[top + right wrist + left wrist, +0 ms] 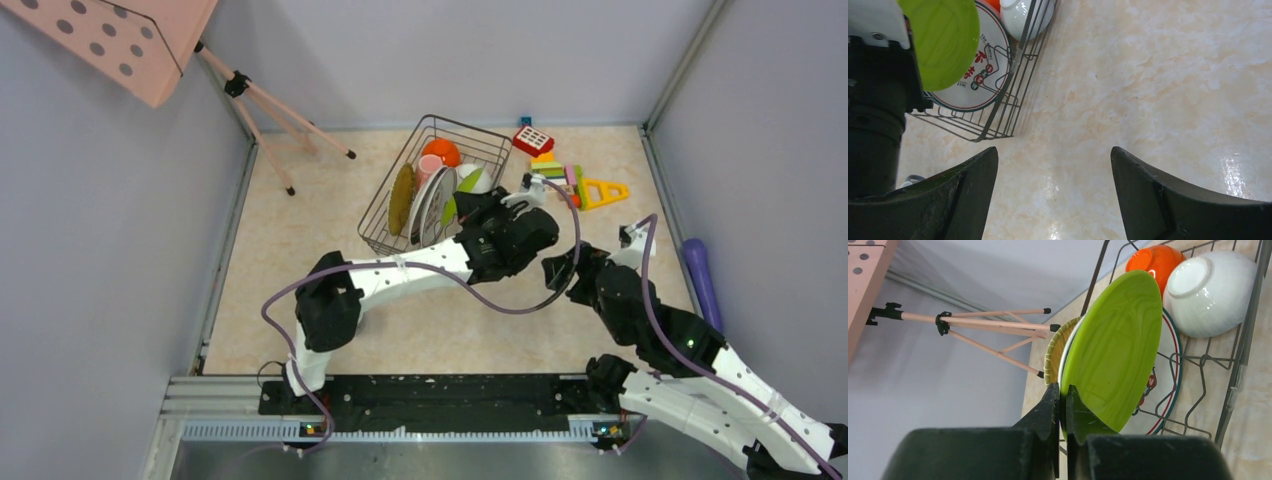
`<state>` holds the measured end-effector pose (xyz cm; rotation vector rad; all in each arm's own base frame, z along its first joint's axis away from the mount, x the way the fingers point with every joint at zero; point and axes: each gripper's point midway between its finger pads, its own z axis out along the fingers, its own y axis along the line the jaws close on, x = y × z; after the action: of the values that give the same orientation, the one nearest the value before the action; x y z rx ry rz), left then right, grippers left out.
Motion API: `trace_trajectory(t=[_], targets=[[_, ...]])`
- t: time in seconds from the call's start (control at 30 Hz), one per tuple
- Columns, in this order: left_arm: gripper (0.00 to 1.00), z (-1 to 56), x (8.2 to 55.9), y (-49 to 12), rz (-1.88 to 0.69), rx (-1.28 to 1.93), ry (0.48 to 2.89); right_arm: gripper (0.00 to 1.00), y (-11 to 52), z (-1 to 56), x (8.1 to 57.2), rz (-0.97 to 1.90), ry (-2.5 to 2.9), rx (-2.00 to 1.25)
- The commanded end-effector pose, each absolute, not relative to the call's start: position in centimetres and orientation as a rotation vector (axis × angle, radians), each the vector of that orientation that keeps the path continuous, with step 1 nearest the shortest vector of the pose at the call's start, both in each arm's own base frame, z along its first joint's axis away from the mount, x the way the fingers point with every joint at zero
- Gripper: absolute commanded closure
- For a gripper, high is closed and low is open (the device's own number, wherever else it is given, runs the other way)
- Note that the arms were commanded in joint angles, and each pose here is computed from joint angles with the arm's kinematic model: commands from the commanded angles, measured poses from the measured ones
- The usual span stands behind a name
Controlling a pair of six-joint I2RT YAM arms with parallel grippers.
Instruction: Load the mixed dishes into the dish rack
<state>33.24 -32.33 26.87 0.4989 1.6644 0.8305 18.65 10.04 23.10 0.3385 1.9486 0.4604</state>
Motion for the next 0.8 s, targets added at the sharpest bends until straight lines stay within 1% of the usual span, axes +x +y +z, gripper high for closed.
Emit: trace_trajectory(t=[0.0,0.37,0.77], targets=[[1.00,25.5,34.2,-32.0,0.859,0.488,1.686,0.18,10.2,25.7,18.6,0.515,1.894,0.342],[1.00,22.6,35.2,-30.1,0.869,0.480,1.757,0.18,10.5,25.7,18.9,0.509,1.897,0.331],[1.00,18.2,35.4,-30.1,0.748,0.482,1.903,0.18,10.5,25.6,19.0,0.503,1.900,0.336]])
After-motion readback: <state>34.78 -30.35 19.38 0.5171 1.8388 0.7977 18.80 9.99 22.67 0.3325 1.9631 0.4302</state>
